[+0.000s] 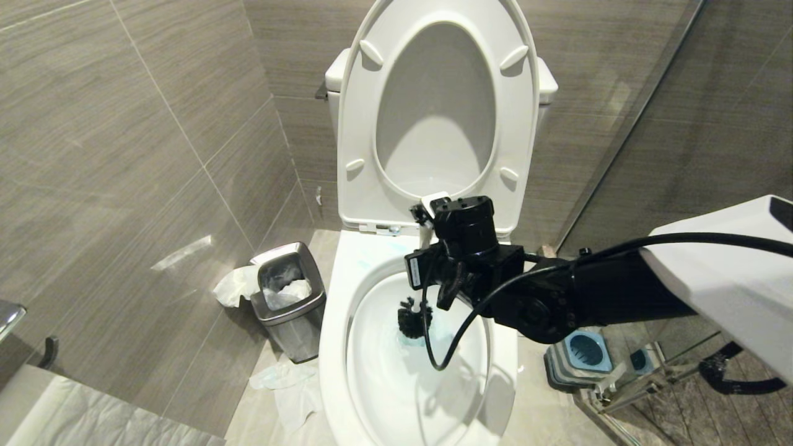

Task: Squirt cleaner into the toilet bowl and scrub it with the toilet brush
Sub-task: Scrub the toilet bowl

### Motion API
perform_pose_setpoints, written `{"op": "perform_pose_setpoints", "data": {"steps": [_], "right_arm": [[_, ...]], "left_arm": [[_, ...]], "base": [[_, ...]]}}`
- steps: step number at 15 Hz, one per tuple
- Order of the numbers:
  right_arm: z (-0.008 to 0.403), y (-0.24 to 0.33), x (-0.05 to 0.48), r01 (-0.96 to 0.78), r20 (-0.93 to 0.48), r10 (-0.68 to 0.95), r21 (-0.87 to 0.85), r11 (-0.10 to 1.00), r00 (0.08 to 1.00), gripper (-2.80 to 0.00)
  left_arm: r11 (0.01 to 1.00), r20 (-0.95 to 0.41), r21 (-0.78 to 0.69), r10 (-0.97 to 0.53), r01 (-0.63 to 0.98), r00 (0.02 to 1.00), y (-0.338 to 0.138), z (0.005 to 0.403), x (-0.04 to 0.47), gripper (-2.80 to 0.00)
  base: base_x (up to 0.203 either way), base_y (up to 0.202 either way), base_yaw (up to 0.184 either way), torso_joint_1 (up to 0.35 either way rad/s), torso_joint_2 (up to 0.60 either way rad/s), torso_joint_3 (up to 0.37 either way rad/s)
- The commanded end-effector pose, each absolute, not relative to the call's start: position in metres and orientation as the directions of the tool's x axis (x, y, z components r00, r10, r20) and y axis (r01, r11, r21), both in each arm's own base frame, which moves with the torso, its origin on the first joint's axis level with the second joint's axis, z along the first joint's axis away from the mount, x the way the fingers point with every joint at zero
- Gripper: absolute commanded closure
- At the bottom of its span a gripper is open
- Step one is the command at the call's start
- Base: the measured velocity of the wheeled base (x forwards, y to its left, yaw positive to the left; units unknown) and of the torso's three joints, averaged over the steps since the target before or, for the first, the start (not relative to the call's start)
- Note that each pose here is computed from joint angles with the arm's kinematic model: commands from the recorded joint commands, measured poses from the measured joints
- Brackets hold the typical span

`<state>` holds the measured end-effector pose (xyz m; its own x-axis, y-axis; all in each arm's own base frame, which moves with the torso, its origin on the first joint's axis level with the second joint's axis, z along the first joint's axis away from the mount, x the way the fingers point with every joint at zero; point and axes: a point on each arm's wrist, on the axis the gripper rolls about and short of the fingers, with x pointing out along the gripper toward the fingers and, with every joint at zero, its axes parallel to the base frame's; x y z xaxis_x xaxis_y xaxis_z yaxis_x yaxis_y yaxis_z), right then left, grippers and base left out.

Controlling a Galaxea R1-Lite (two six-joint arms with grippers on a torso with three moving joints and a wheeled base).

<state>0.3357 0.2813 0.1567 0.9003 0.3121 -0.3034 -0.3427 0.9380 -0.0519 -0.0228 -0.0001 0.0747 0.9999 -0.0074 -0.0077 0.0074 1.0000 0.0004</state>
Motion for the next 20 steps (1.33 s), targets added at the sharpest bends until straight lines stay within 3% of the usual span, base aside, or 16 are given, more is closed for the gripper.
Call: {"op": "perform_pose_setpoints", "data": {"steps": [1,6,14,20], "right_arm": [[0.198,0.259,0.310,-0.340,-0.240,0.324,-0.026,0.940,0.915,0.00],[0.194,0.242,0.290,-0.340,-0.293,0.312,-0.049,0.939,0.904,0.00],[0.124,0.283,0.338,-0.344,-0.389,0.285,-0.090,0.934,0.876,0.00],[0.148,0.276,0.330,-0.341,-0.349,0.297,-0.072,0.937,0.889,0.00]], "left_arm": [[1.000,-0.009,0.000,-0.008,0.008,1.000,0.000,0.074,-0.023,0.00],[1.000,-0.009,0.000,-0.008,0.008,1.000,0.000,0.074,-0.023,0.00],[1.000,-0.009,0.000,-0.007,0.007,1.000,0.000,0.074,-0.023,0.00],[1.000,-0.009,0.000,-0.006,0.006,1.000,0.000,0.074,-0.023,0.00]], "base": [[0.000,0.000,0.000,0.000,0.00,0.000],[0.000,0.000,0.000,0.000,0.00,0.000],[0.000,0.000,0.000,0.000,0.00,0.000],[0.000,0.000,0.000,0.000,0.00,0.000]]}}
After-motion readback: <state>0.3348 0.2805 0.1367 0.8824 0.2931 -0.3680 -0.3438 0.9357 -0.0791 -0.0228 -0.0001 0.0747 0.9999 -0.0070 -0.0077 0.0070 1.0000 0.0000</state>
